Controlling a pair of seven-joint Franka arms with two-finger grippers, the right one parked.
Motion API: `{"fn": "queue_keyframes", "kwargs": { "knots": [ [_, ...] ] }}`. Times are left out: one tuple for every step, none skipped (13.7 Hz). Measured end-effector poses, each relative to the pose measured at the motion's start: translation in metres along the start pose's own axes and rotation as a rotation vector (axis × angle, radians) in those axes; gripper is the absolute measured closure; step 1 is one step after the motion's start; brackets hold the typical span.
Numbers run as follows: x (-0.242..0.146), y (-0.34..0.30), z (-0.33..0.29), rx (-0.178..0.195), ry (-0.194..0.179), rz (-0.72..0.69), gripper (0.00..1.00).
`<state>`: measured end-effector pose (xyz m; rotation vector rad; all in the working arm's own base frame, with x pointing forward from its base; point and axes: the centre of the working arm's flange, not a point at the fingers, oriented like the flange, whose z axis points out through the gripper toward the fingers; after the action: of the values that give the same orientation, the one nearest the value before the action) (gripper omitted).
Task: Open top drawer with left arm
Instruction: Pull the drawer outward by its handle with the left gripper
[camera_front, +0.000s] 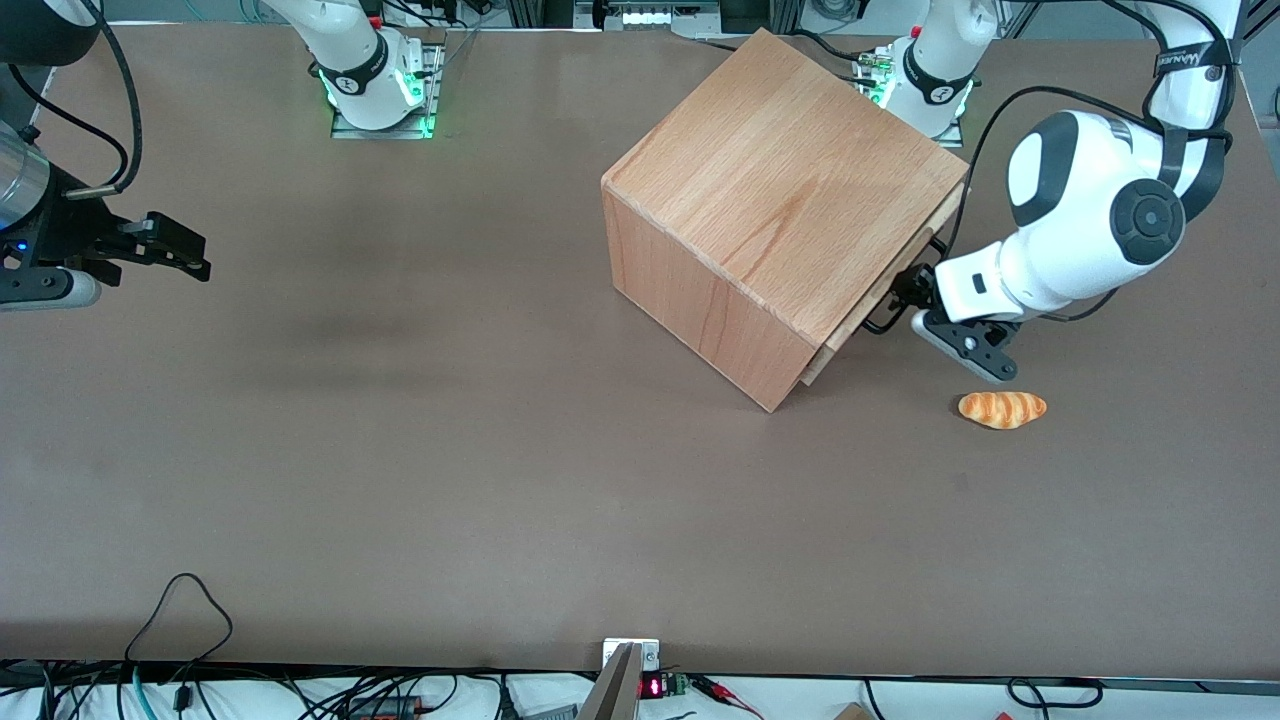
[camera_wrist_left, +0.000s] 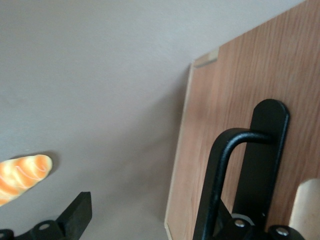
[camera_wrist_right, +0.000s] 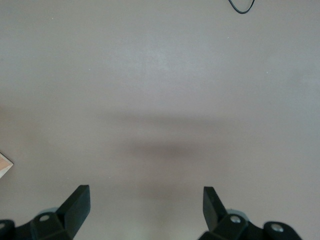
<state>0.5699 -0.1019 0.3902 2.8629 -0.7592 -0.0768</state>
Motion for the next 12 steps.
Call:
{"fn": "queue_keyframes", "kwargs": {
  "knots": [
    [-0.002,-0.011,-0.003,0.011,0.02,-0.018,0.0],
    [-0.004,-0.024,-0.007,0.025,0.044,-0.03,0.0],
    [-0.006,-0.037,-0.011,0.044,0.073,-0.03,0.0],
    [-0.008,-0.052,-0.016,0.07,0.109,-0.023,0.0],
    [-0.011,-0.068,-0.021,0.099,0.145,-0.02,0.0],
    [-0.014,-0.083,-0.025,0.126,0.176,-0.026,0.0],
    [-0.018,-0.098,-0.029,0.148,0.198,-0.041,0.0],
    [-0.023,-0.111,-0.032,0.165,0.215,-0.06,0.0],
    [-0.027,-0.122,-0.035,0.182,0.233,-0.078,0.0],
    [-0.03,-0.131,-0.038,0.194,0.245,-0.092,0.0],
    [-0.033,-0.136,-0.04,0.2,0.252,-0.103,0.0],
    [-0.033,-0.139,-0.041,0.2,0.258,-0.11,0.0]
  ]
}}
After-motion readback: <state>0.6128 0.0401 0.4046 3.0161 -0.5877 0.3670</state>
